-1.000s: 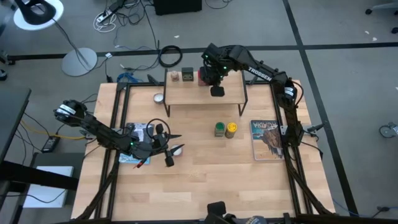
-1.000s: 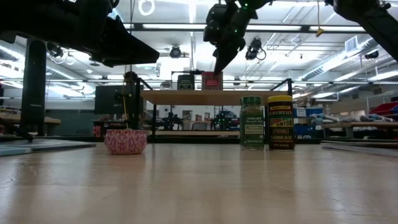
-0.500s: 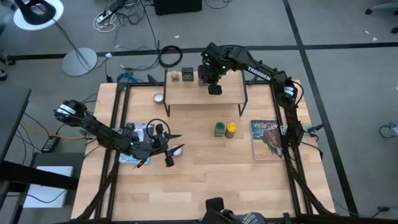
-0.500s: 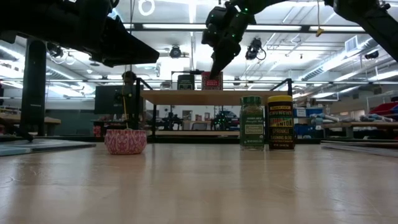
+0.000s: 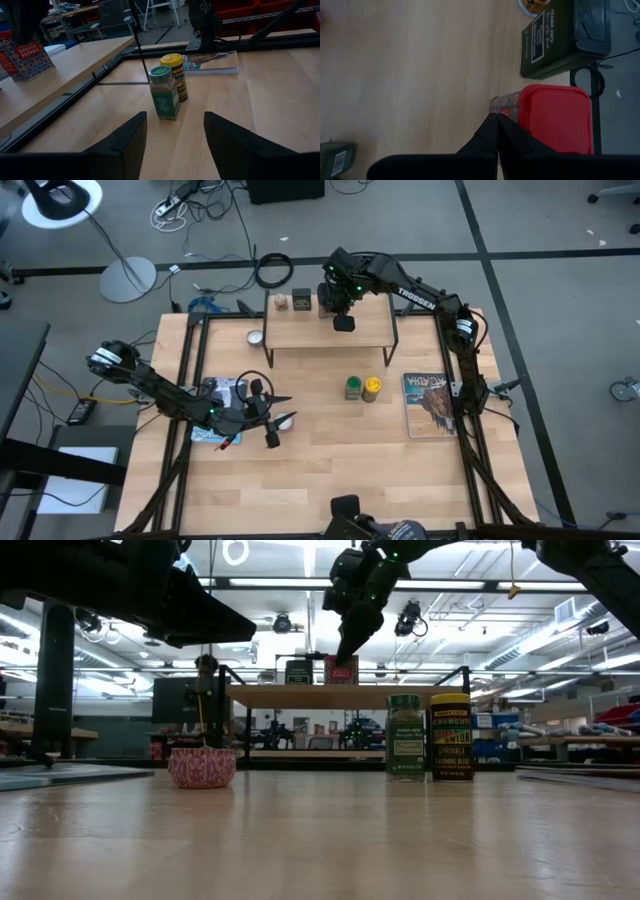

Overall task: Shelf spices
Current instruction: Put the red seasoning can on the shelf

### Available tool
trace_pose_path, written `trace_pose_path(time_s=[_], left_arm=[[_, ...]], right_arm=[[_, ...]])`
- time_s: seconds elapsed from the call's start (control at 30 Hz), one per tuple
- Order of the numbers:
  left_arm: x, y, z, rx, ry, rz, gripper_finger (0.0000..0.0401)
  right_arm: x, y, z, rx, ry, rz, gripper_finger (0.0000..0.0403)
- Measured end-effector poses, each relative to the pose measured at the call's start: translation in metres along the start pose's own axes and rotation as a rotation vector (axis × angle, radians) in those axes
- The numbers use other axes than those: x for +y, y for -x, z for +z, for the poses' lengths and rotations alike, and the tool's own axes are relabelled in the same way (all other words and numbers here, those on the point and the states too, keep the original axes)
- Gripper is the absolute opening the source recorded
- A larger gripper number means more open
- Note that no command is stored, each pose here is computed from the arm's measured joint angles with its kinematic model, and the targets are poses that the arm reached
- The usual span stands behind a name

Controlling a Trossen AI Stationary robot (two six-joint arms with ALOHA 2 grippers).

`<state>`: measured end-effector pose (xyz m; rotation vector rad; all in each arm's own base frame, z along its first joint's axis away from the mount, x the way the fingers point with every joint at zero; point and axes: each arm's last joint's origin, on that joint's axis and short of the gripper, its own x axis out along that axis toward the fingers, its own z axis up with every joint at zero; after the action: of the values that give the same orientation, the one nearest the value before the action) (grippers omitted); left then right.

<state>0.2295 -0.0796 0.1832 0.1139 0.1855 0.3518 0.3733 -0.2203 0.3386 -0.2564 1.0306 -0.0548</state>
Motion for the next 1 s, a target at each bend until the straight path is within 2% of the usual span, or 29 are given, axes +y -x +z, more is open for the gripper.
trace_pose_path(time_s=[0.27,1.0], left_arm=[[0.0000,0.0000,0.0000,0.000,0.000,0.000,0.0202],[0.0000,0.0000,0.0001,0.000,0.000,0.000,0.0202]], right_arm=[[-0.0027,0.0003,0.0007,0.002,-0.001,-0.039,0.0000],[-0.0040,0.0005,0.0022,-0.018,0.015,-0.047,0.0000]])
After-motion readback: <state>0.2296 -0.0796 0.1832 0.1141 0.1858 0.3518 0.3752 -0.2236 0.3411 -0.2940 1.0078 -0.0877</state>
